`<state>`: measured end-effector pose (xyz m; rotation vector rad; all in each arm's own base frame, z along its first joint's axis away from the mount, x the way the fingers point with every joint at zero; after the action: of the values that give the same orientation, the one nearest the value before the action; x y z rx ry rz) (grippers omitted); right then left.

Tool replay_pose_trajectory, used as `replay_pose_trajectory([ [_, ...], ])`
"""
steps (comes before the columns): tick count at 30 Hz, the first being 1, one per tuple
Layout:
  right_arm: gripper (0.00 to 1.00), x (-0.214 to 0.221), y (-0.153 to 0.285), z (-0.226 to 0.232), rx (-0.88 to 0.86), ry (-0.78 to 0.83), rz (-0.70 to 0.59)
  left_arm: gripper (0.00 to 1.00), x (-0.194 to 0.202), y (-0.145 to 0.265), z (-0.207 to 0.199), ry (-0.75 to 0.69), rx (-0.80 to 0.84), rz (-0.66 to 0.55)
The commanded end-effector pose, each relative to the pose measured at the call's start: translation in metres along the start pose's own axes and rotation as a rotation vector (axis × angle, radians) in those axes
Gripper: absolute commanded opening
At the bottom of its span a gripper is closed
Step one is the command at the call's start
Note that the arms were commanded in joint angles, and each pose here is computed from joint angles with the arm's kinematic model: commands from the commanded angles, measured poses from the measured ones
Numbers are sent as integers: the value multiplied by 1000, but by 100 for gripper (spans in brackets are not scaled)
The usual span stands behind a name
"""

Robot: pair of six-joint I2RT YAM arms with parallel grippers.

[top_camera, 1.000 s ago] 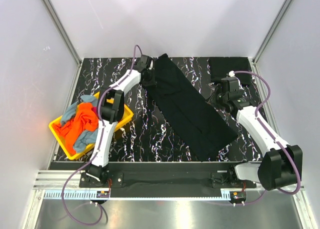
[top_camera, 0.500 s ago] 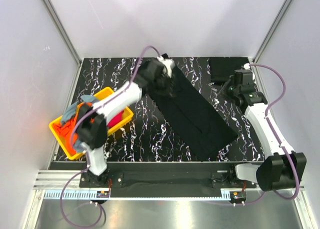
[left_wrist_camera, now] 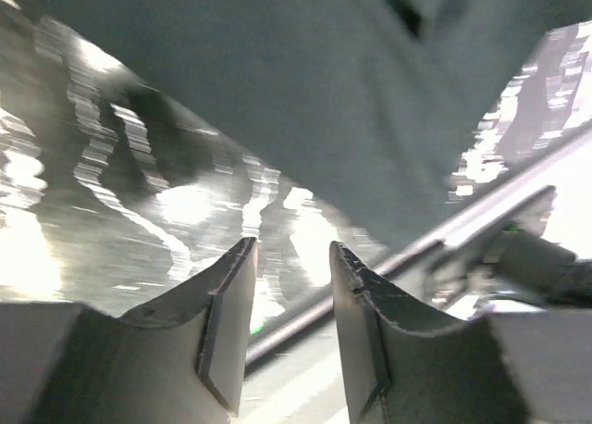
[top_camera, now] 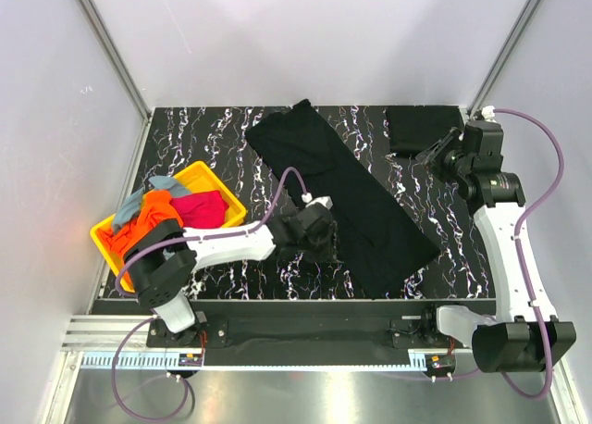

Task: Fold and stack the t-shirts
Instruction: Fold the tshirt

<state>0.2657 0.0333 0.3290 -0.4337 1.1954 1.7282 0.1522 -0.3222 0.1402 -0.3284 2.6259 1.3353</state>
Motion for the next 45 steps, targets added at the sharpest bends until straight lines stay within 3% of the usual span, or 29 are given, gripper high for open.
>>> replay_pose_trajectory([
  [1,35,-3,13,4,-32,-4,-16,43,1,0,-44,164,110,-97],
  [15,36,0,22,2,-43,8,-36,52,34,-32,-42,146,0,-93],
  [28,36,5,19,1,-49,-9,-33,48,41,-69,-28,128,-65,-63],
  [33,36,6,11,0,-50,-13,-14,30,42,-67,-29,92,-57,-44],
  [35,36,6,9,0,-47,-12,-7,16,44,-62,-22,65,-82,-43],
  [39,37,9,2,2,-75,-9,36,1,45,-31,-5,12,-109,-71],
  [45,41,36,-33,-8,-90,5,223,0,43,20,49,-92,-323,-169],
])
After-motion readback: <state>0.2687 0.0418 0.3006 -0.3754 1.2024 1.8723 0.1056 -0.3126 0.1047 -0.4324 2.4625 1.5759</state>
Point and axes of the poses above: each gripper's point midway between its finger pads, its own y axis back along the fingers, its own z axis along the line the jaws close on, x = y × z, the point moved 9 cm from there along y, back along the fingers, and after that the axes turned 8 degrees about y, right-handed, at the moved point
